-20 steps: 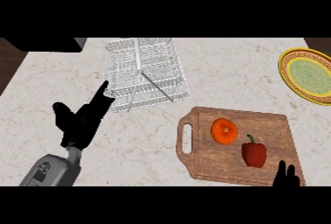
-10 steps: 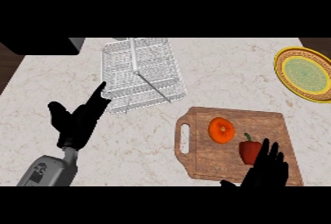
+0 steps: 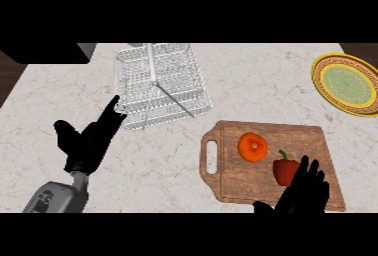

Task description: Pick the bell pepper from the cutting board and place it in the tiered basket

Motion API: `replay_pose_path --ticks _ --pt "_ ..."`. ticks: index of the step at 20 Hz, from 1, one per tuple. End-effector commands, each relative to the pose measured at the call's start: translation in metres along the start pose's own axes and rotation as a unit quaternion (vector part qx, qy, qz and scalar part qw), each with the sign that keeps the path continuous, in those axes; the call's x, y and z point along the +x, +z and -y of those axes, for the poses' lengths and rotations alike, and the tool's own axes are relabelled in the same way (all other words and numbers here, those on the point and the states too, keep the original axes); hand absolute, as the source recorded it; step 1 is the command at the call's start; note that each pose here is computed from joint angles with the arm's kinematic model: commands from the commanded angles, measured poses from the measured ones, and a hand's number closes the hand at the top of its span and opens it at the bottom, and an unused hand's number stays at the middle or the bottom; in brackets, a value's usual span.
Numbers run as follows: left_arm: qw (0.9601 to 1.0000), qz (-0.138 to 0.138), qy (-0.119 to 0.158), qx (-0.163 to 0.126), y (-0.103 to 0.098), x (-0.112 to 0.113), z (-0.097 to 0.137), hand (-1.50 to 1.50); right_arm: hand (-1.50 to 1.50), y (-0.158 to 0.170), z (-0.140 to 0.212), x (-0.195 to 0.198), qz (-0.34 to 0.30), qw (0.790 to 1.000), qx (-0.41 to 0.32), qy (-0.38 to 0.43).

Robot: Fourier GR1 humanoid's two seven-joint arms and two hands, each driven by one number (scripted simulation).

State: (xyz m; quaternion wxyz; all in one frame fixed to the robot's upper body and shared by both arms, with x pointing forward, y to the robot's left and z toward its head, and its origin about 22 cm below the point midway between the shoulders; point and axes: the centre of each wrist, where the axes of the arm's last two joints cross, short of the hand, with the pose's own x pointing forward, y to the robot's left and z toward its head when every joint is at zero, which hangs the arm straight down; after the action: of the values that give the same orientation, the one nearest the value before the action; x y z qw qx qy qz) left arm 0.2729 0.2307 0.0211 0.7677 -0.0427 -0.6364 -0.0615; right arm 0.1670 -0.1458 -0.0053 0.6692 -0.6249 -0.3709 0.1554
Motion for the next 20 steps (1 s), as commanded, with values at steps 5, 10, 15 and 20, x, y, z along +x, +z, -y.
replay_pose_path --ticks 5,10,15,20 --pt "1.0000 0.004 0.000 -0.007 0.002 -0.016 -0.002 0.00 -1.50 -0.021 0.002 0.006 -0.058 0.998 -0.003 -0.028" --pt "0.9999 -0.003 0.000 -0.010 0.003 -0.006 0.000 0.00 -1.50 -0.020 -0.027 -0.016 -0.074 0.996 -0.001 -0.041" --pt "0.9999 0.009 0.010 -0.009 -0.005 -0.005 0.008 0.00 -1.50 -0.044 -0.040 -0.020 -0.080 0.996 0.001 -0.036" --pt "0.9998 0.003 -0.010 -0.014 0.001 0.003 0.000 0.00 -1.50 -0.053 -0.044 -0.025 -0.075 0.996 0.005 -0.048"
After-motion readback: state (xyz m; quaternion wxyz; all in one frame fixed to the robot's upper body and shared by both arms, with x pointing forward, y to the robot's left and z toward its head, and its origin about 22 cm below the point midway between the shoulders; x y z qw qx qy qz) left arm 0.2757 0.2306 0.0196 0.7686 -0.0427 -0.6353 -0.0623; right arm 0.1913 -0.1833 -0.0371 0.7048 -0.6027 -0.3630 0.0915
